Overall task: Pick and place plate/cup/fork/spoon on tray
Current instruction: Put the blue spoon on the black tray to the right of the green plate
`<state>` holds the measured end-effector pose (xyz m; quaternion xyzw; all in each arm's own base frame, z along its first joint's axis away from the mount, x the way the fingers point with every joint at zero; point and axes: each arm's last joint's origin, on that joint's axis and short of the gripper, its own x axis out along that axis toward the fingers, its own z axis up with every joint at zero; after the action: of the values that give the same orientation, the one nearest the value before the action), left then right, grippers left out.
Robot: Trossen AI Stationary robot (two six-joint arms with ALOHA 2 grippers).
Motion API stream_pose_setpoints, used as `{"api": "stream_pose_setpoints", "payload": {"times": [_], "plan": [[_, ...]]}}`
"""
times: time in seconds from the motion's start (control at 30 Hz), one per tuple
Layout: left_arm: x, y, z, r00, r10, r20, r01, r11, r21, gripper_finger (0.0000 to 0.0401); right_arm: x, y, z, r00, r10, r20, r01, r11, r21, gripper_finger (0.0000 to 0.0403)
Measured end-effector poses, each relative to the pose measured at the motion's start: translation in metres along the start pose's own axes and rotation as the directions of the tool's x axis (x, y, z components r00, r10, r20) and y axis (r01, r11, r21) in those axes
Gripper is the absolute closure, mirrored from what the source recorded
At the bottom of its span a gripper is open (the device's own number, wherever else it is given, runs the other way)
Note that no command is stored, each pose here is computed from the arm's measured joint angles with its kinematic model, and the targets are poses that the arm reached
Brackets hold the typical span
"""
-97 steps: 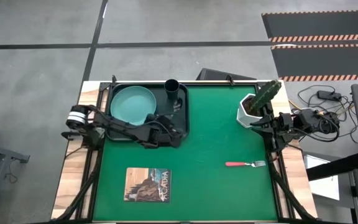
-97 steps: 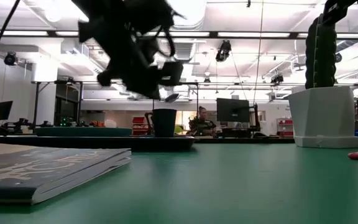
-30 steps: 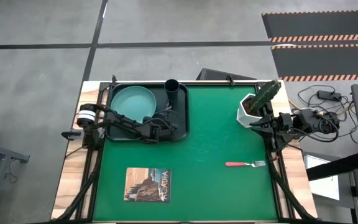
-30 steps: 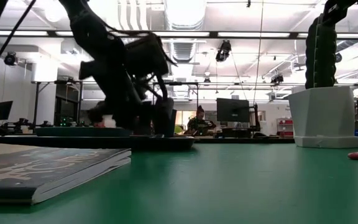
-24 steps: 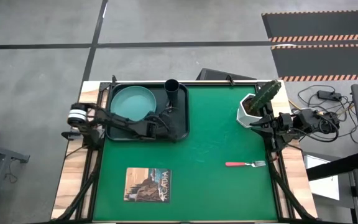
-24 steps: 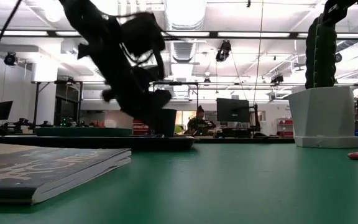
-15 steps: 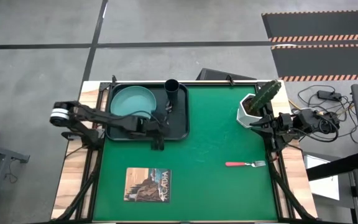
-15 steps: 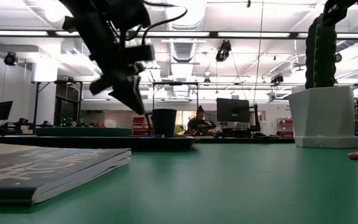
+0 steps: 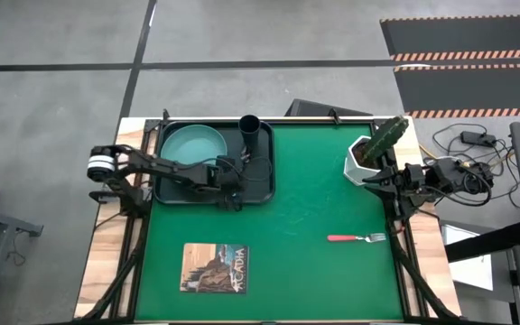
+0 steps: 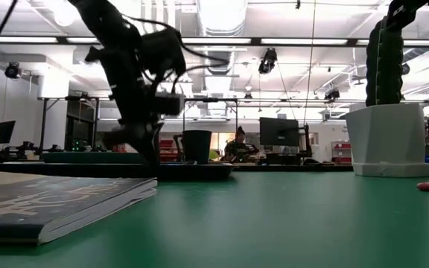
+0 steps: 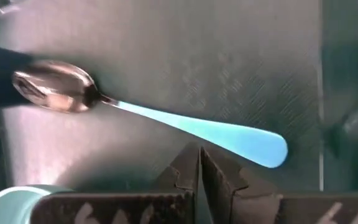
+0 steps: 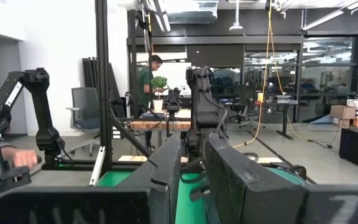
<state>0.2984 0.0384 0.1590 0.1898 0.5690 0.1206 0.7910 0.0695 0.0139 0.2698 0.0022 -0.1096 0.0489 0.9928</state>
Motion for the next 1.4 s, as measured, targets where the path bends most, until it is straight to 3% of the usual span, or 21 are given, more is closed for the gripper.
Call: {"api": "stream_pose_setpoints", "payload": {"times": [0.47,1.13,1.4], "plan": [[0.018,-0.009,-0.001,0.998,0.001,-0.056,0.0,1.0,0.015,0.0401,0.0,0.0,0.0,1.0,-0.016,-0.002,0.016,1.0,-0.003,0.0339],[0.017,-0.007,0.013,0.998,-0.004,0.063,0.011,0.994,-0.106,0.0401,0.0,-0.001,-0.001,1.0,-0.024,-0.007,0.024,1.0,-0.004,0.0339],[0.007,-0.004,0.013,0.999,0.025,0.037,-0.022,0.995,-0.096,0.0401,0.0,-0.001,-0.001,1.0,-0.024,-0.007,0.024,1.0,-0.003,0.0339]]}}
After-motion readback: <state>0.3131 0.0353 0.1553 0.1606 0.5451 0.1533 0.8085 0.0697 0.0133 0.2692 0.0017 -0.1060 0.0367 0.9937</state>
